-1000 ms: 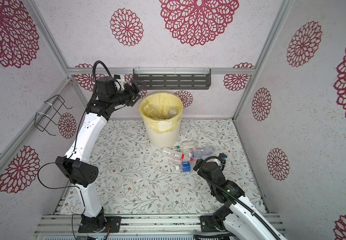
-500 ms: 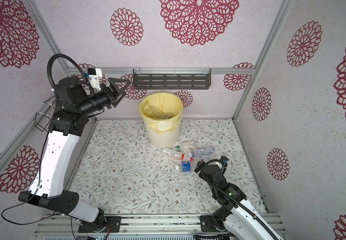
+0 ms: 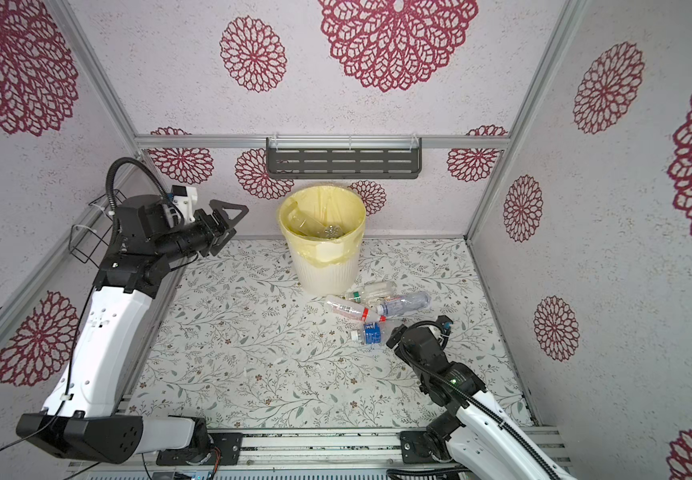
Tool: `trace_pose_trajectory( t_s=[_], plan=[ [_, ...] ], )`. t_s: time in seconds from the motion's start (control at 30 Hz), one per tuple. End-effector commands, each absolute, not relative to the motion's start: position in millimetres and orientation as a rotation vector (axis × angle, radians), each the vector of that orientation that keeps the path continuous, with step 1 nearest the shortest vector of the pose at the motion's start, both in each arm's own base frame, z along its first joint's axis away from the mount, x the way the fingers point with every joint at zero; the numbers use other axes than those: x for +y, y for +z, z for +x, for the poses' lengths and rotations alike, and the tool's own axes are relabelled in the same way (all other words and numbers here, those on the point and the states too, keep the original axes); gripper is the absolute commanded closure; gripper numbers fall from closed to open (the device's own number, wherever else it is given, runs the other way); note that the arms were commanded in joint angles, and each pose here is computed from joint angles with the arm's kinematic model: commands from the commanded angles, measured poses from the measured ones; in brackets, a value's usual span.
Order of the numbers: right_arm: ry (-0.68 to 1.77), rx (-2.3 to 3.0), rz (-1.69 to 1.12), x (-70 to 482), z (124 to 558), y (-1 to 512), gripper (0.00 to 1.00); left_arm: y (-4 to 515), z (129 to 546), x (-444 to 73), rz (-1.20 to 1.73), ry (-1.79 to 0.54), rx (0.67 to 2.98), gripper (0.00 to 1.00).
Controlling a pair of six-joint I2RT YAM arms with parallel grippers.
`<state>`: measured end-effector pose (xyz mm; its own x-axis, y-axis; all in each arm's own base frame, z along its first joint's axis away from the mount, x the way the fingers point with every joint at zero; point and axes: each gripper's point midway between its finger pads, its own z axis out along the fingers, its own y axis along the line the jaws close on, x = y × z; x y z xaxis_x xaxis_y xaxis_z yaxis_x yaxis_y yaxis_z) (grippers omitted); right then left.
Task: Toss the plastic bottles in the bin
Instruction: 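Withdraw the left gripper from the bin back toward the table edge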
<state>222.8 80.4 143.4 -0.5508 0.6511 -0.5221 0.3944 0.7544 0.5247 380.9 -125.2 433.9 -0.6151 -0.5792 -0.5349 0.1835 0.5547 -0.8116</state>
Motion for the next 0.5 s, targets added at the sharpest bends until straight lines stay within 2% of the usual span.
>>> trace_pose_trajectory(
  t_s=[0.0, 0.47],
  plan=[
    [0.47, 2.227, 0.849, 79.8, 219.2, 146.2, 0.01, 425.8, 372.0, -124.9, -0.278, -1.133, 1.958, 0.03],
    [0.43, 2.217, 0.893, 75.3, 221.5, 138.0, 0.01, 359.4, 371.1, -100.8, -0.355, -0.955, 2.032, 0.03]
  ],
)
